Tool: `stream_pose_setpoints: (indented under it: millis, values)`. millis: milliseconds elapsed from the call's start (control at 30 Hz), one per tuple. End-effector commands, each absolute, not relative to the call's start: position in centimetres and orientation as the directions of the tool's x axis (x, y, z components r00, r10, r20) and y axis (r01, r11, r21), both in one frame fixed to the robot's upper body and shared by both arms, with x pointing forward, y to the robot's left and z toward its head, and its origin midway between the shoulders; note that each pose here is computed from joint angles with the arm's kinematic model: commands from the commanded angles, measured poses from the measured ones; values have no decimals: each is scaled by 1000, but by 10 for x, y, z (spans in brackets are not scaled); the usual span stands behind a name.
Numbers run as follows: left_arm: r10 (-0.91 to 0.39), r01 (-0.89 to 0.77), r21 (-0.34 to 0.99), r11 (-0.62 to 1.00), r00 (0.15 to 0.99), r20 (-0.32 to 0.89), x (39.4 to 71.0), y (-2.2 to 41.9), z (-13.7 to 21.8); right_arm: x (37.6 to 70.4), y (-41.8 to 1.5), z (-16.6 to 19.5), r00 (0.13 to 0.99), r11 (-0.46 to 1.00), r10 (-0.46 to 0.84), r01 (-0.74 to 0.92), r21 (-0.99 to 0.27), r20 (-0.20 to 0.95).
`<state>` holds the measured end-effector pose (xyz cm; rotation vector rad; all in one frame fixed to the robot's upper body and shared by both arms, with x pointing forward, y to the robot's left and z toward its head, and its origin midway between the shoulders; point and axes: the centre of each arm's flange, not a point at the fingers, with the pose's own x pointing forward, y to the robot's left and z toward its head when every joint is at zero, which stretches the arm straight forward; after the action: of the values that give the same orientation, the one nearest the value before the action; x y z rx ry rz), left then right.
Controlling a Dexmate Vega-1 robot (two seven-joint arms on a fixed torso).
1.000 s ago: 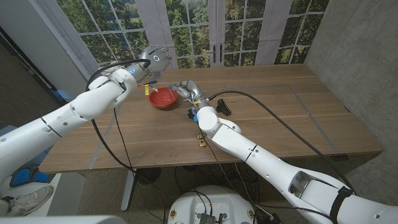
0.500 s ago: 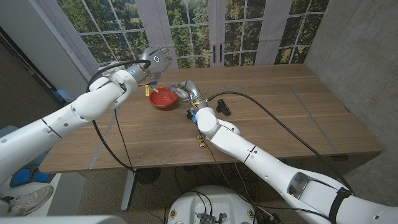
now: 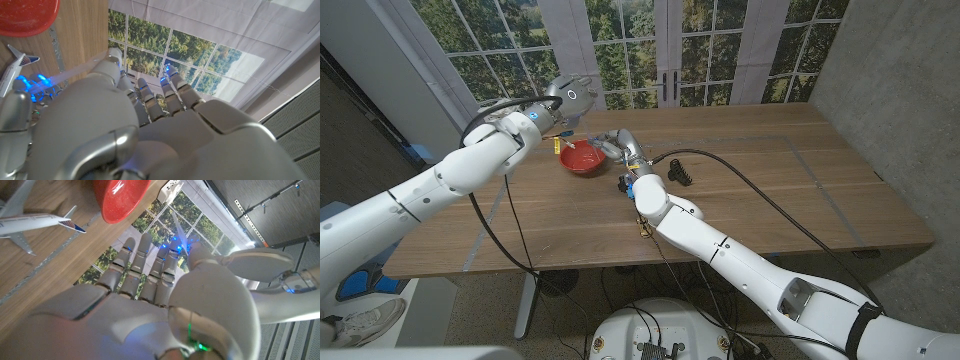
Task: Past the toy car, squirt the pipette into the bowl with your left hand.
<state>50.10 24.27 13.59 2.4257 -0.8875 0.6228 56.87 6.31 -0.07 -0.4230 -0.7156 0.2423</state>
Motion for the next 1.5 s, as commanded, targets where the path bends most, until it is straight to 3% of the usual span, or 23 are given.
stream_pose_setpoints:
  millis: [33, 1500]
  values:
    - [-471, -686, 276, -673, 686, 555, 503, 242, 135, 570, 63, -2, 722, 898, 346, -70, -434, 600]
    - [-480, -711, 256, -655, 652, 587, 498, 241, 138, 572, 60, -9, 604, 913, 368, -91, -398, 707]
